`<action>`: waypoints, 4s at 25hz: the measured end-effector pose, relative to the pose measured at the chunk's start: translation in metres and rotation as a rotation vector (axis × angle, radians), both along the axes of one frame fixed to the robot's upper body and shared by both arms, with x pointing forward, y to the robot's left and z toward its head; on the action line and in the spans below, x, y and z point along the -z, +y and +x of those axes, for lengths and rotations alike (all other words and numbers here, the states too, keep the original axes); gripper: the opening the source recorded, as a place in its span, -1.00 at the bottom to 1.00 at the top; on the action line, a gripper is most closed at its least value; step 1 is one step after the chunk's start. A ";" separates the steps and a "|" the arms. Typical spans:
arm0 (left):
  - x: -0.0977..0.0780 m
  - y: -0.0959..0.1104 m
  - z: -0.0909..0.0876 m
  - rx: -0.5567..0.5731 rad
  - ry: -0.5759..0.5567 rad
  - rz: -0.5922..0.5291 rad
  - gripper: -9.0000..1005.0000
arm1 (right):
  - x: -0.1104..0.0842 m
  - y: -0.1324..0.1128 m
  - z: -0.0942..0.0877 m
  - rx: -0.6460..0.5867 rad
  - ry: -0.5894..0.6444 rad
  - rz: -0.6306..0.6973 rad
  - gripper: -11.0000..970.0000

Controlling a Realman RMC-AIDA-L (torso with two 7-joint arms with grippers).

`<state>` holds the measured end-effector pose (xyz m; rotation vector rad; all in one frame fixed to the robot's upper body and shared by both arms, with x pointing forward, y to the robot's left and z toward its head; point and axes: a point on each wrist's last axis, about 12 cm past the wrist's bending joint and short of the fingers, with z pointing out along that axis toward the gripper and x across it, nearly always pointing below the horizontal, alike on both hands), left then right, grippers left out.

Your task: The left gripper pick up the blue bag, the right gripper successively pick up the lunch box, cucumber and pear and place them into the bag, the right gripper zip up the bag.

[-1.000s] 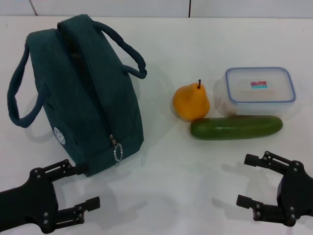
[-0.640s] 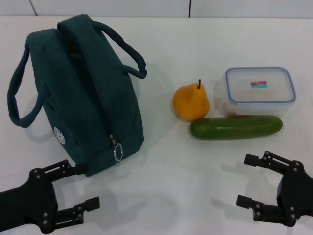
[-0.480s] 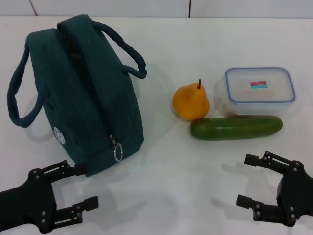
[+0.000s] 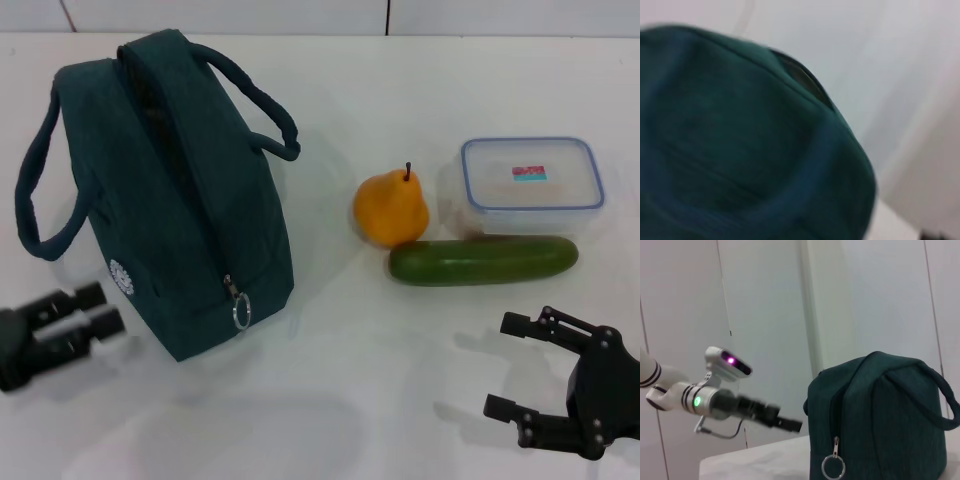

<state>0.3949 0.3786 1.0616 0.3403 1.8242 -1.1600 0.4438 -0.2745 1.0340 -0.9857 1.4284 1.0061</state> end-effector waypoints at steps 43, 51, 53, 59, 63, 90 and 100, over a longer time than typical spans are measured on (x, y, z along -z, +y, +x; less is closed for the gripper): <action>-0.121 0.047 0.090 0.075 0.294 -0.129 0.40 | -0.001 0.002 0.003 0.003 -0.005 0.010 0.74; -0.142 0.052 0.115 -0.061 0.379 -0.026 0.37 | -0.002 0.002 0.004 0.005 -0.008 0.015 0.74; -0.146 0.049 0.120 -0.069 0.414 0.011 0.37 | -0.003 0.002 0.004 0.007 -0.010 0.019 0.74; -0.145 0.038 0.132 -0.082 0.518 0.082 0.34 | -0.003 0.002 0.005 0.007 -0.014 0.020 0.74; -0.139 0.027 0.138 -0.061 0.556 0.094 0.33 | -0.003 0.002 0.005 0.009 -0.014 0.018 0.74; -0.135 -0.012 0.172 -0.041 0.613 0.211 0.23 | -0.003 0.002 0.005 0.012 -0.014 0.014 0.74; -0.138 -0.010 0.172 -0.037 0.568 0.192 -0.28 | -0.003 0.002 0.005 0.012 -0.013 0.014 0.74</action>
